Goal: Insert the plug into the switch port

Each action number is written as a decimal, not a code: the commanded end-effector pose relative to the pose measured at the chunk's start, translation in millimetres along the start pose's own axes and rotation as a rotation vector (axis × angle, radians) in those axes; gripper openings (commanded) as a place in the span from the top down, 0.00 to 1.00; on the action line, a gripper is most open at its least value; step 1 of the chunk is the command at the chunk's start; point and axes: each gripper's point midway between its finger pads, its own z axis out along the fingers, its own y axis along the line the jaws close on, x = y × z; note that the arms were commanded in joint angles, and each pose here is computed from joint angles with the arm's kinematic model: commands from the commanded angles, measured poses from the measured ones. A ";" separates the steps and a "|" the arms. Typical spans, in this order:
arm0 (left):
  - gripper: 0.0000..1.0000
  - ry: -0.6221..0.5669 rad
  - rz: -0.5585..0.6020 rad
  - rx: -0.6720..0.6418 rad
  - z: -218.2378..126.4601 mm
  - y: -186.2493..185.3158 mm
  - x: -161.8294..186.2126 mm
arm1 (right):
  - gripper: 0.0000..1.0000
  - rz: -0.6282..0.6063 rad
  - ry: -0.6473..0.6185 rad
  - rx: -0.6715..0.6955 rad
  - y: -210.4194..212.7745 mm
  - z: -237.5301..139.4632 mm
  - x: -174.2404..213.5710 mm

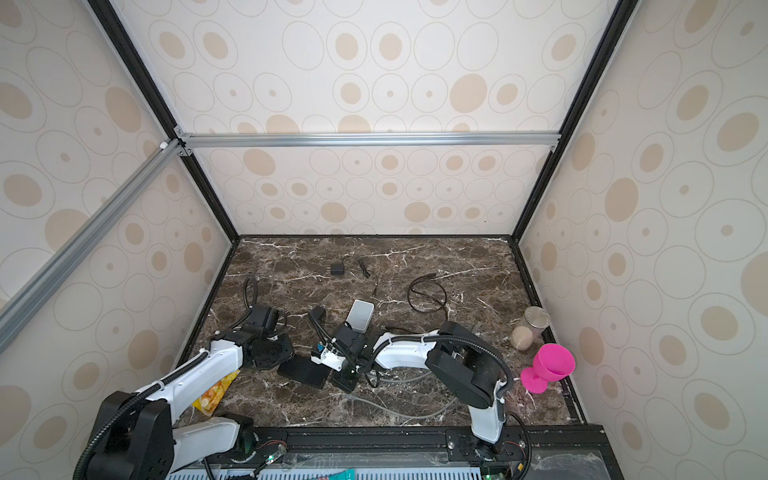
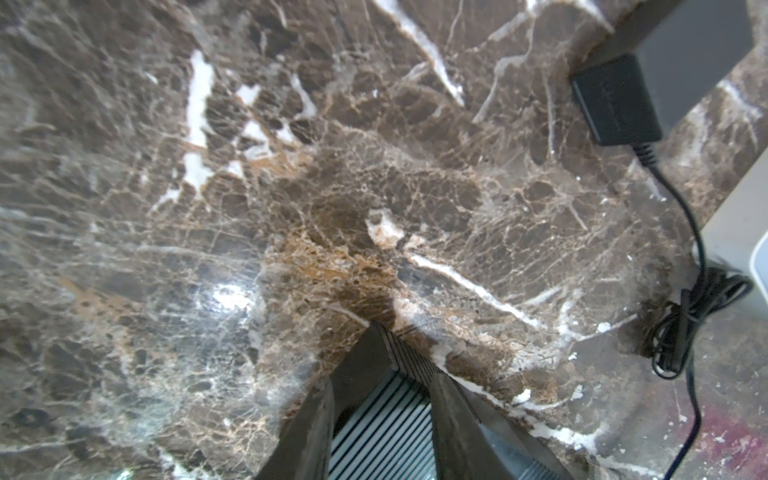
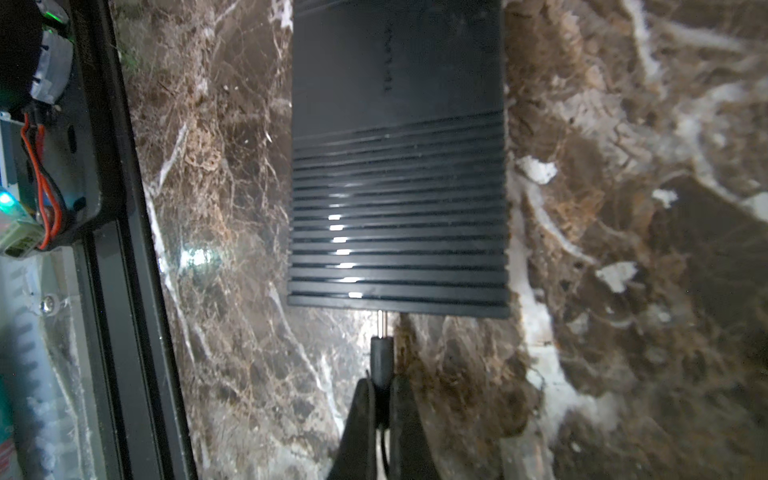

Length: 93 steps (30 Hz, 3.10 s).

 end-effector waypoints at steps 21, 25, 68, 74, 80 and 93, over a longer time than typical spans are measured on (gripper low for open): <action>0.61 0.021 -0.030 -0.011 2.6 6.9 7.8 | 1.00 -0.008 -0.056 0.003 3.2 -3.2 -19.0; 0.61 0.019 -0.029 -0.010 2.1 6.4 7.7 | 1.00 -0.008 -0.057 0.001 3.6 -3.6 -19.2; 0.59 0.052 -0.065 0.032 9.0 6.8 22.3 | 1.00 -0.006 -0.072 0.018 0.2 -2.0 -23.1; 0.61 0.064 -0.062 0.056 12.8 4.8 29.9 | 1.00 -0.037 -0.066 0.012 0.4 0.1 -29.2; 0.61 0.079 -0.043 0.061 15.6 1.3 35.5 | 1.00 -0.070 -0.078 0.005 2.0 -0.5 -37.2; 0.60 0.077 -0.053 0.078 16.7 -7.7 43.5 | 1.00 -0.087 -0.115 -0.023 7.6 -2.7 -57.3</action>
